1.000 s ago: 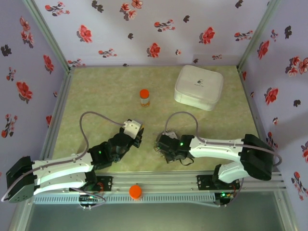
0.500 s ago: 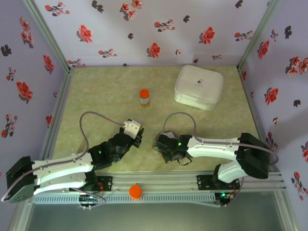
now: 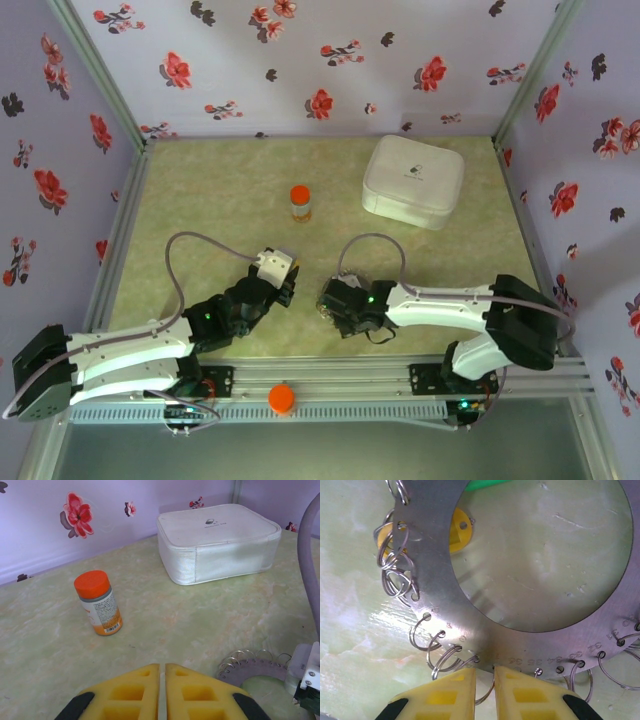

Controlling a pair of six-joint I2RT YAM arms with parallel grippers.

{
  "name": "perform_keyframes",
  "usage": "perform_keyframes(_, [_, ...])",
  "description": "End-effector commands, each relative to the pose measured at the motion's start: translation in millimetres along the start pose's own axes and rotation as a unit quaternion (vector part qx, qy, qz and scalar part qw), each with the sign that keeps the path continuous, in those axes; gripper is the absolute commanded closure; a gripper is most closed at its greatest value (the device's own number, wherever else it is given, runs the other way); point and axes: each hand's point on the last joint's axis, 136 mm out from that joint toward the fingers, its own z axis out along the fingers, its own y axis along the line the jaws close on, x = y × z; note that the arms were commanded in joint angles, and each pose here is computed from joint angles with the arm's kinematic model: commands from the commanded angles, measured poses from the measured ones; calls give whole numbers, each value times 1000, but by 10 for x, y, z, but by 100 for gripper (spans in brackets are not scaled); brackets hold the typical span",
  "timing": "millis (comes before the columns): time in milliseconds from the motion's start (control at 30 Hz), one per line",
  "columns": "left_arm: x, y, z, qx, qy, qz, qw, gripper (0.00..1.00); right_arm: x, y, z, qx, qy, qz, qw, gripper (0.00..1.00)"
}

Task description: Put the keys on the keyring

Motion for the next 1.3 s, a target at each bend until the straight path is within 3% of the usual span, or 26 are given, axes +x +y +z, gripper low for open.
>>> perform_keyframes(0, [-50, 78, -2, -19, -7, -1, 1000, 87, 33, -76, 53, 16, 3, 13, 1000, 82])
perform_keyframes(267, [-56, 76, -3, -18, -7, -1, 1000, 87, 34, -106, 27, 20, 0, 32, 999, 79])
perform_keyframes(600, [-53, 78, -6, -18, -7, -1, 1000, 87, 2, -194, -239, -24, -47, 136, 989, 74])
perform_keyframes(1000, [-52, 56, 11, -15, -7, -4, 1000, 87, 123, -95, 22, -116, -32, 212, 970, 71])
perform_keyframes(1267, [-39, 50, 13, -13, -5, -7, 1000, 87, 124, -128, 108, -132, -37, 230, 963, 71])
